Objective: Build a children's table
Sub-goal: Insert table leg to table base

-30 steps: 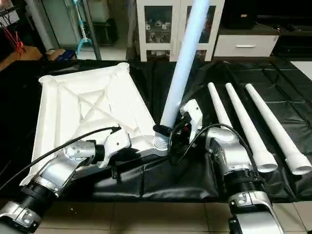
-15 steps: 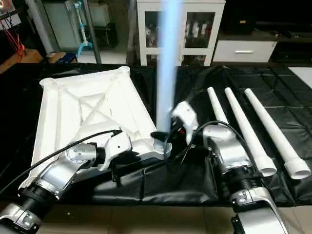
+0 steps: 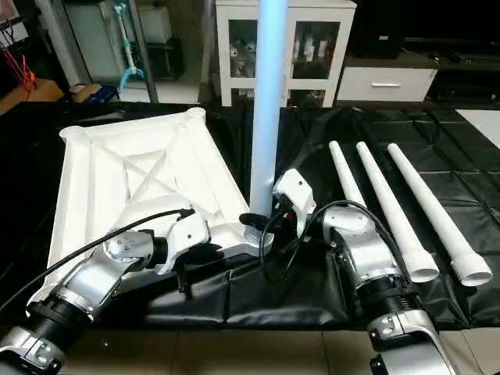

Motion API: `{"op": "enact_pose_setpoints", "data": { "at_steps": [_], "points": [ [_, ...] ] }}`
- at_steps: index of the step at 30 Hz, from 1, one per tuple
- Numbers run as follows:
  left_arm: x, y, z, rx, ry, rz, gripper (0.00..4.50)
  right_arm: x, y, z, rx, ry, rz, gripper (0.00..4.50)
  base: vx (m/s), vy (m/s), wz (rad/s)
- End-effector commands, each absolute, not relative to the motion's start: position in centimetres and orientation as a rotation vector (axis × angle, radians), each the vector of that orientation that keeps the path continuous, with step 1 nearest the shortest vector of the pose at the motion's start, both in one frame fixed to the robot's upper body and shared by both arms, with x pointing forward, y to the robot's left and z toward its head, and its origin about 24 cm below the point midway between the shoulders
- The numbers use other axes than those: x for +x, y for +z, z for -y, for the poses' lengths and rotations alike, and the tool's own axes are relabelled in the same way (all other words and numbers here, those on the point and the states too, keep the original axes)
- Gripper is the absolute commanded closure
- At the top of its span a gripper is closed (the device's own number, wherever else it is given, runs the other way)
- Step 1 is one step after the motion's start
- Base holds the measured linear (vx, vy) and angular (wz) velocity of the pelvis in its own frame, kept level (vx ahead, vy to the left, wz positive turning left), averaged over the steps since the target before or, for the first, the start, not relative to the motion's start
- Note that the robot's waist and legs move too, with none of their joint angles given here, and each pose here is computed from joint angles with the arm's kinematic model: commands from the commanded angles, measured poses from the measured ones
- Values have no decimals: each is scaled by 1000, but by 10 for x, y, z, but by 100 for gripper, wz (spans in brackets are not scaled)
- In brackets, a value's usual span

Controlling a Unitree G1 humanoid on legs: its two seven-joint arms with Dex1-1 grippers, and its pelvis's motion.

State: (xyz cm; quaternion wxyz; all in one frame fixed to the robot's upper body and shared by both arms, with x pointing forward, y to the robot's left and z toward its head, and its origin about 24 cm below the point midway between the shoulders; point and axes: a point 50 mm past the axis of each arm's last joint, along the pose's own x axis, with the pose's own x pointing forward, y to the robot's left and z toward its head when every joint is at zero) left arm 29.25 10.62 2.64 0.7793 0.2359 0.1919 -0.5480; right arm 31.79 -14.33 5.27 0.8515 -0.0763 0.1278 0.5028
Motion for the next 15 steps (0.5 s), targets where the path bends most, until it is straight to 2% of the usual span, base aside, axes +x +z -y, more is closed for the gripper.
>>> {"op": "enact_pose_setpoints", "data": {
  "at_steps": [1, 8, 15],
  "points": [
    [289, 25, -100, 536, -1225, -419, 450, 290, -11, 162, -135, 962, -582, 264, 0, 0, 0],
    [290, 25, -101, 537, -1229, -422, 450, 295, -6, 158, -89, 933, -534, 264, 0, 0, 0],
    [289, 25, -102, 534, -1230, -425, 450, 302, 0, 160, 22, 862, -498, 264, 0, 0, 0]
  ]
}}
